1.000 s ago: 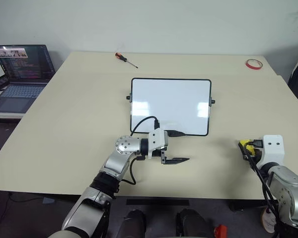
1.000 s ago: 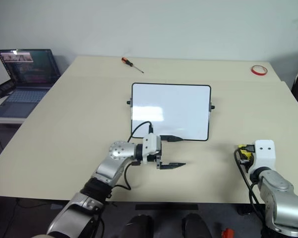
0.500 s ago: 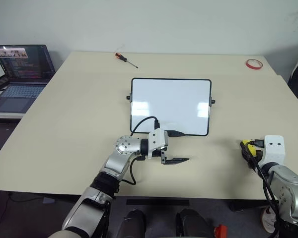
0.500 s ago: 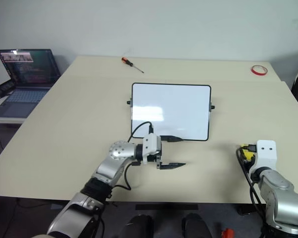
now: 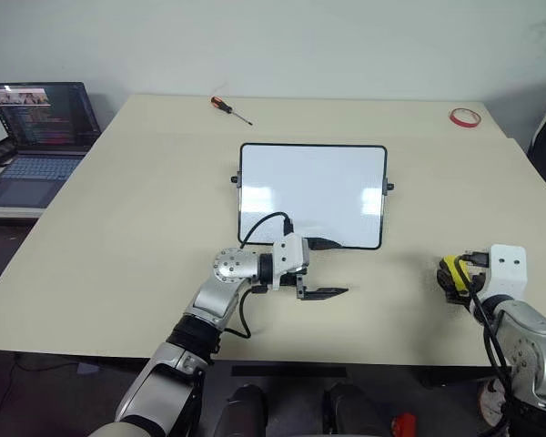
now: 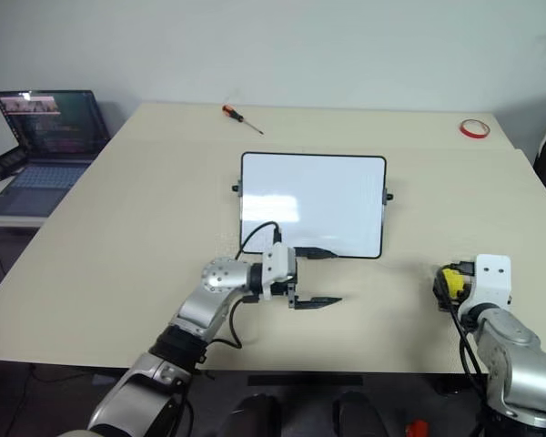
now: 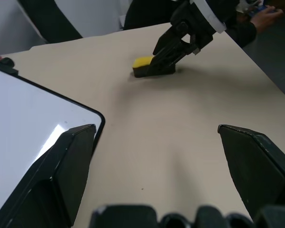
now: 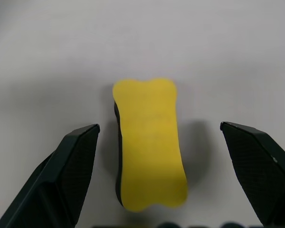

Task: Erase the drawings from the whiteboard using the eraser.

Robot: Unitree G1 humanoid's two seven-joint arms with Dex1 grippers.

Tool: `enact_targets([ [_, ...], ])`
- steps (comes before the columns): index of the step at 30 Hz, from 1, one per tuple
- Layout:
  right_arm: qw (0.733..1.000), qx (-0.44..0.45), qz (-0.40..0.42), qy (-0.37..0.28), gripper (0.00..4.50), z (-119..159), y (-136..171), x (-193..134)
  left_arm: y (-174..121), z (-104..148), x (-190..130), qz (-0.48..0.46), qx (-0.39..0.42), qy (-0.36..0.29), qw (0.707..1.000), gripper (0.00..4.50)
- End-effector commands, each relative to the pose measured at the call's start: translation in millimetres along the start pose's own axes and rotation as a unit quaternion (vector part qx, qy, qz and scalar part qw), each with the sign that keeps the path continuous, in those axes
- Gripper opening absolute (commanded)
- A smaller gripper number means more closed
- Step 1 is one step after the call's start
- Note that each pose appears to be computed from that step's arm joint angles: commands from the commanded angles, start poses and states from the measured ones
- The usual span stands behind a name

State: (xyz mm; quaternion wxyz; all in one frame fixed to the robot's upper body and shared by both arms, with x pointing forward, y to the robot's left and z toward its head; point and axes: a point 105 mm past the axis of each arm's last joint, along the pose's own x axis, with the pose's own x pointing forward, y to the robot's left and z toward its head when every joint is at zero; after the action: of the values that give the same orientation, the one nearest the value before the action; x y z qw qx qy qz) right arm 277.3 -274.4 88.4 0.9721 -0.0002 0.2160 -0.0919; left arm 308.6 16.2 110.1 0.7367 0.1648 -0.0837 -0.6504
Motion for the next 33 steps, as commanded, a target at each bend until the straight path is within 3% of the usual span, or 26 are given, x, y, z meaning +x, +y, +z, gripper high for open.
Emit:
enact_targets([
  [1, 0.998, -0.003, -0.005, -0.055, 4.47, 26, 1, -9, 16, 26, -7, 0.037, 0.006, -0.036, 0.999, 4.50],
  [6, 0.993, -0.005, -0.004, -0.118, 4.47, 57, 15, -21, 26, 25, -28, 0.106, -0.013, -0.014, 0.994, 4.50],
  [11, 0.989, -0.007, -0.008, -0.150, 4.47, 64, 23, -30, 38, 26, -46, 0.220, -0.048, -0.015, 0.974, 4.50],
  [16, 0.972, -0.062, -0.028, -0.226, 4.47, 73, 25, -46, 50, 23, -73, 0.375, -0.080, -0.019, 0.924, 4.50],
  [22, 0.958, -0.087, -0.042, -0.271, 4.47, 66, 22, -62, 41, 21, -96, 0.461, -0.060, 0.006, 0.885, 4.50],
  [33, 0.953, -0.107, -0.080, -0.271, 4.47, 31, 0, -79, 5, 12, -134, 0.586, -0.054, 0.023, 0.808, 4.50],
])
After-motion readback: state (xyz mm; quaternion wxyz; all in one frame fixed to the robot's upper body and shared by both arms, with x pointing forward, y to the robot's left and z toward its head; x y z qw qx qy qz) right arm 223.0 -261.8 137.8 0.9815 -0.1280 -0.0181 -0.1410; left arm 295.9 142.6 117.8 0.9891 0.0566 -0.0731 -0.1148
